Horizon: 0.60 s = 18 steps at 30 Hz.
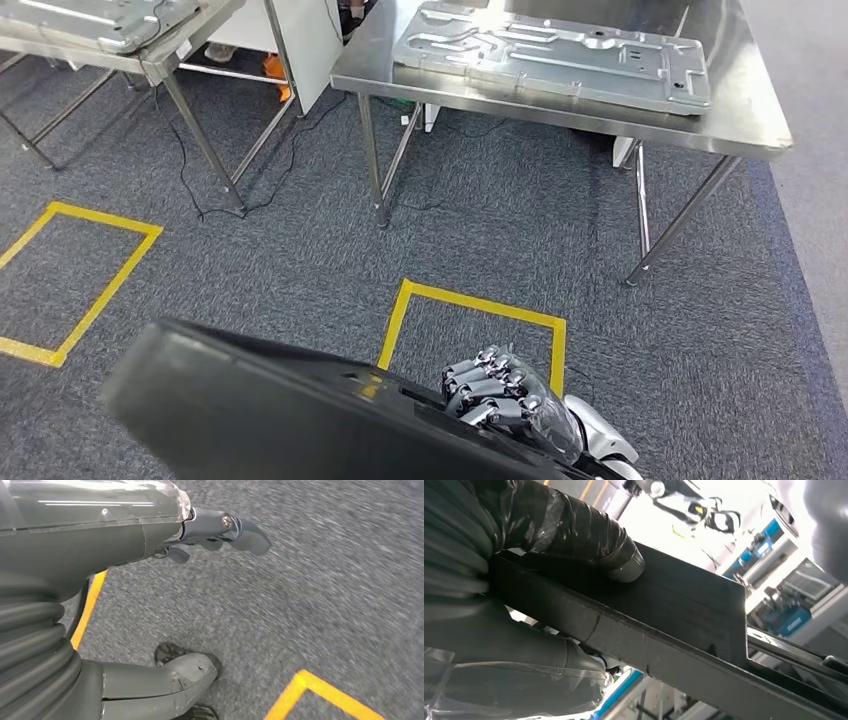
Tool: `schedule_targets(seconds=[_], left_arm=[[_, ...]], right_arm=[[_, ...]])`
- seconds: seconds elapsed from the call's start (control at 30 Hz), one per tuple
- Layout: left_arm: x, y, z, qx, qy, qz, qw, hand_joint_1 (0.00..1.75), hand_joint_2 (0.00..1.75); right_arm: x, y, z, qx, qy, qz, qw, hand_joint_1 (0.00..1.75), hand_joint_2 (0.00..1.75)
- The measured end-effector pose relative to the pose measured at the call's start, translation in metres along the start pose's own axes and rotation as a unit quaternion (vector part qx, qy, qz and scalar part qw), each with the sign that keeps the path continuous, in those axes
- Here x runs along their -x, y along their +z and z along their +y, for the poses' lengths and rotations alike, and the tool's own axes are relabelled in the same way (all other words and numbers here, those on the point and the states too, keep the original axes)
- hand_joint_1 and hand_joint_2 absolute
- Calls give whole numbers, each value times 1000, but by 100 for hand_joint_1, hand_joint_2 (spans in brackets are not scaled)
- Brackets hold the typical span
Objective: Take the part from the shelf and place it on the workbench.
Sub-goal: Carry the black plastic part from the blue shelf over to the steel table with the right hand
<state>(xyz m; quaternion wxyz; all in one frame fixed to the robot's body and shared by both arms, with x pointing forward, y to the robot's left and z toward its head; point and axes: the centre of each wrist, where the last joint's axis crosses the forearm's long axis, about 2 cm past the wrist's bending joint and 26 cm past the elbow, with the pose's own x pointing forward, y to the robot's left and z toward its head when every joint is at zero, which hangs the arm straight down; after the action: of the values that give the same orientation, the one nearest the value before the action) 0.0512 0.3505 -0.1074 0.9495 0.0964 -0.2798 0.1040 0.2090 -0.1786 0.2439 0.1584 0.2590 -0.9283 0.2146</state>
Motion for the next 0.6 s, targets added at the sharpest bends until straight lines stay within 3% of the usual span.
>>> schedule_targets(seconds=[0.6], left_arm=[[4, 2, -1, 3, 13, 11, 1000, 0, 175]], right_arm=[[0, 1, -2, -6, -21, -1, 1000, 175, 175]])
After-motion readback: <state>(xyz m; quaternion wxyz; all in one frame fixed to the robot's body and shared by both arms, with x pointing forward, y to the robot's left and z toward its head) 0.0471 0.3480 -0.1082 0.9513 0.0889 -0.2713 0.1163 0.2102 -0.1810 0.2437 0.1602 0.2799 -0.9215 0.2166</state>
